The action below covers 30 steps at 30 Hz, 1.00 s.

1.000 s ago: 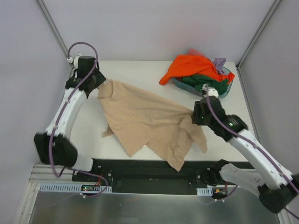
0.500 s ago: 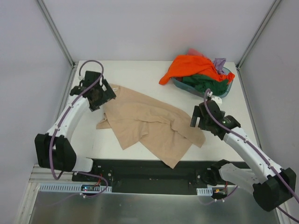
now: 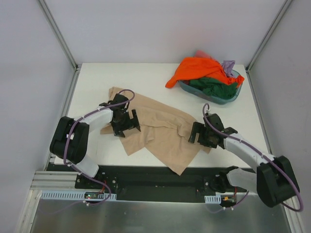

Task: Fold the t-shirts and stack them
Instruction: Flatten out the tshirt

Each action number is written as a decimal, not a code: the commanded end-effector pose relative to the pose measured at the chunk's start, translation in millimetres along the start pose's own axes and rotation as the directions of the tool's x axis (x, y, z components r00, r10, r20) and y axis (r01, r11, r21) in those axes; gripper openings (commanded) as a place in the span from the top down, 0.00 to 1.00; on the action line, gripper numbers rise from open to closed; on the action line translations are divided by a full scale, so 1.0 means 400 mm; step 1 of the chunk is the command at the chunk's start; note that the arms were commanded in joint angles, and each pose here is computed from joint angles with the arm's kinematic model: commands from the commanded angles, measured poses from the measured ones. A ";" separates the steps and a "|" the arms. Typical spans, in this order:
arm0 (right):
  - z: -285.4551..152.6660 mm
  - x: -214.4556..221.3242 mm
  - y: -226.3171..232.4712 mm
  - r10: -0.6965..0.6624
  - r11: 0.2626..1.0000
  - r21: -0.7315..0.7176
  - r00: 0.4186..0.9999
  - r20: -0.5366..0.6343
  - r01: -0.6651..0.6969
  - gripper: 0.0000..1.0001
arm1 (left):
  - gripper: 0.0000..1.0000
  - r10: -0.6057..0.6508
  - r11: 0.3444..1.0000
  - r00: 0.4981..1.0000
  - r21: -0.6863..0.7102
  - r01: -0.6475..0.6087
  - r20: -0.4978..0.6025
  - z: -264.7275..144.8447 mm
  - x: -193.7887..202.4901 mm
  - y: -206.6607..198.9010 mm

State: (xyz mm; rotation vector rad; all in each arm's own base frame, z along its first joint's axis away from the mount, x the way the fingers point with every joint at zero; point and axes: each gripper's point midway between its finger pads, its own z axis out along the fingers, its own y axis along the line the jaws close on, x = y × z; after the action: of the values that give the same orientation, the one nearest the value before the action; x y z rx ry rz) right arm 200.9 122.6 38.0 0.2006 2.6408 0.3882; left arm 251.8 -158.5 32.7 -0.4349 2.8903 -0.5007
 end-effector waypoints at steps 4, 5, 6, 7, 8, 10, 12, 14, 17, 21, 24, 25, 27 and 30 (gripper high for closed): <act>0.074 -0.072 -0.015 0.033 0.996 0.085 0.998 -0.046 -0.029 0.02 | 0.01 -0.033 0.998 0.999 -0.059 0.035 0.035 0.050 -0.086 0.014; 0.079 -0.081 -0.024 0.038 0.995 0.097 0.998 -0.050 -0.033 0.02 | 0.01 -0.048 0.996 0.998 -0.073 0.051 0.048 0.052 -0.103 0.027; 0.084 -0.093 -0.032 0.046 0.993 0.108 0.998 -0.052 -0.040 0.02 | 0.01 -0.069 0.993 0.996 -0.091 0.075 0.065 0.053 -0.126 0.044; 0.086 -0.114 -0.048 0.044 0.989 0.146 0.999 -0.029 -0.039 0.02 | 0.01 -0.087 0.991 0.994 -0.096 0.094 0.071 0.053 -0.144 0.056; 0.088 -0.126 -0.056 0.045 0.987 0.158 0.999 -0.024 -0.041 0.02 | 0.01 -0.099 0.990 0.992 -0.095 0.106 0.078 0.051 -0.161 0.062; 0.079 -0.152 -0.066 0.050 0.984 0.171 0.999 -0.011 -0.047 0.01 | 0.01 -0.090 0.992 0.992 -0.081 0.097 0.087 0.046 -0.191 0.060; 0.060 -0.171 -0.064 0.049 0.985 0.168 0.999 0.004 -0.049 0.01 | 0.01 -0.064 0.996 0.993 -0.055 0.070 0.103 0.031 -0.212 0.039; 0.036 -0.190 -0.044 0.032 0.991 0.127 0.999 0.037 -0.036 0.01 | 0.01 -0.034 0.999 0.993 -0.007 0.035 0.111 0.008 -0.214 0.005; -0.019 -0.208 -0.021 0.025 0.997 0.072 0.994 0.102 -0.033 0.04 | 0.01 0.025 0.999 0.990 0.029 -0.029 0.135 -0.031 -0.189 -0.035; -0.094 -0.194 -0.084 0.060 0.983 0.154 0.972 0.227 -0.097 0.04 | 0.01 0.042 0.999 0.983 0.018 -0.045 0.177 -0.074 -0.118 -0.024; -0.121 -0.172 -0.132 0.078 0.972 0.185 0.947 0.312 -0.142 0.04 | 0.01 -0.047 0.998 0.982 -0.033 0.053 0.181 -0.091 -0.047 0.046; -0.126 -0.164 -0.144 0.082 0.970 0.190 0.941 0.329 -0.151 0.04 | 0.01 -0.070 0.996 0.980 -0.041 0.079 0.188 -0.101 -0.023 0.067; -0.140 -0.155 -0.152 0.083 0.972 0.176 0.930 0.359 -0.155 0.04 | 0.02 -0.104 0.992 0.976 -0.050 0.115 0.193 -0.105 0.014 0.098; -0.154 -0.150 -0.155 0.079 0.975 0.162 0.919 0.386 -0.151 0.04 | 0.07 -0.136 0.986 0.971 -0.065 0.151 0.195 -0.105 0.055 0.134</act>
State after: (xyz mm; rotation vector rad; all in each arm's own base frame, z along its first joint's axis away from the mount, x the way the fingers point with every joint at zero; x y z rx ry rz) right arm 229.4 50.0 99.7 0.4043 2.3059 0.1759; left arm 236.1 -122.4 65.0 -0.5236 2.6877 -0.4419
